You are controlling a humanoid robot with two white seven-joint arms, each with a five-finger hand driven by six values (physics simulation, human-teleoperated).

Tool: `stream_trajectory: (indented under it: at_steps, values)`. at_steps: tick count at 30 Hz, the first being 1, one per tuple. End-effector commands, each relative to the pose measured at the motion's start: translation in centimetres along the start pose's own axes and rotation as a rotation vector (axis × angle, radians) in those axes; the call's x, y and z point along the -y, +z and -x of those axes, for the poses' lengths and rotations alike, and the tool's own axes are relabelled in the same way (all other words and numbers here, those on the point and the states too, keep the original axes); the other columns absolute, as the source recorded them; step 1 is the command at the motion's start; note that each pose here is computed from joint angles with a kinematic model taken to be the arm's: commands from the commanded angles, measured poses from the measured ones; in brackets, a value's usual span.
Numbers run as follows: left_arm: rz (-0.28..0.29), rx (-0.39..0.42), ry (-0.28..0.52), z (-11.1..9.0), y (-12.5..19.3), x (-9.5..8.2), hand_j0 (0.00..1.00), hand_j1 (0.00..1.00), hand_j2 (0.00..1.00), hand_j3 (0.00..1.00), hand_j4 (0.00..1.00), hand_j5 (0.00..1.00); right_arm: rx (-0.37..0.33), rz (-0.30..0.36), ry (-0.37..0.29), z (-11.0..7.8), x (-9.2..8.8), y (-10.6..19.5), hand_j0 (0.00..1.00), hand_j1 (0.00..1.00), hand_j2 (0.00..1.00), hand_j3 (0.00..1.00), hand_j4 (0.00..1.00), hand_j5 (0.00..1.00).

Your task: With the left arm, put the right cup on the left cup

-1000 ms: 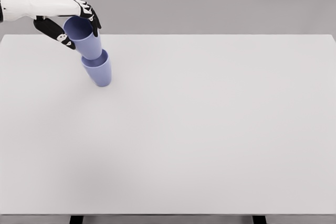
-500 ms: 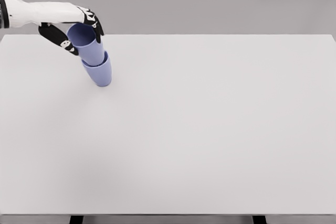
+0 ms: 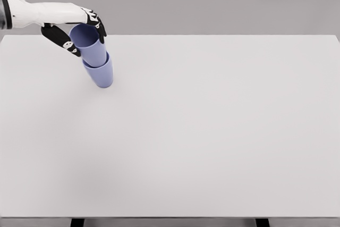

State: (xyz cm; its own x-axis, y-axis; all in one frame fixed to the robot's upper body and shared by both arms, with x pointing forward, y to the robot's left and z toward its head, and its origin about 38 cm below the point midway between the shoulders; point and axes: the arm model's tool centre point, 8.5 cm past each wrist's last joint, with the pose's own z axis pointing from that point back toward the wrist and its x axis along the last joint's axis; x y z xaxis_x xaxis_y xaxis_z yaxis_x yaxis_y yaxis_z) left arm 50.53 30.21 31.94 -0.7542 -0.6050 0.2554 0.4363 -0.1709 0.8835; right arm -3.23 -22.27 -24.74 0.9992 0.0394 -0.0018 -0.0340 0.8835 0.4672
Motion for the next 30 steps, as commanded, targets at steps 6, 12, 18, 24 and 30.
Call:
stream_trajectory:
  at_steps: [6,12,18,24,30]
  values:
    - [-0.005,-0.004,-0.001,0.02,0.1,-0.17,0.71,0.71,0.71,0.71,0.71,0.71,0.0,-0.001,0.001,0.01,-0.01,0.0,1.0,1.0,1.0,1.0,1.0,1.0]
    - [-0.006,-0.006,-0.001,0.07,0.19,-0.17,0.74,0.74,0.74,0.74,0.74,0.74,0.0,-0.001,0.001,0.01,-0.01,0.0,1.0,1.0,1.0,1.0,1.0,1.0]
    - [-0.005,-0.004,0.003,0.08,0.08,0.03,0.8,0.8,0.8,0.8,0.8,0.8,0.0,-0.001,0.001,0.01,-0.01,0.0,1.0,1.0,1.0,1.0,1.0,1.0]
    - [-0.006,-0.008,0.01,0.29,0.18,0.26,0.88,0.88,0.88,0.88,0.88,0.88,0.0,-0.001,0.001,0.01,-0.01,0.0,1.0,1.0,1.0,1.0,1.0,1.0]
    - [-0.013,-0.005,0.006,0.14,0.56,0.07,0.99,0.99,0.99,0.99,0.99,0.99,0.0,-0.001,0.001,0.01,-0.01,0.0,1.0,1.0,1.0,1.0,1.0,1.0]
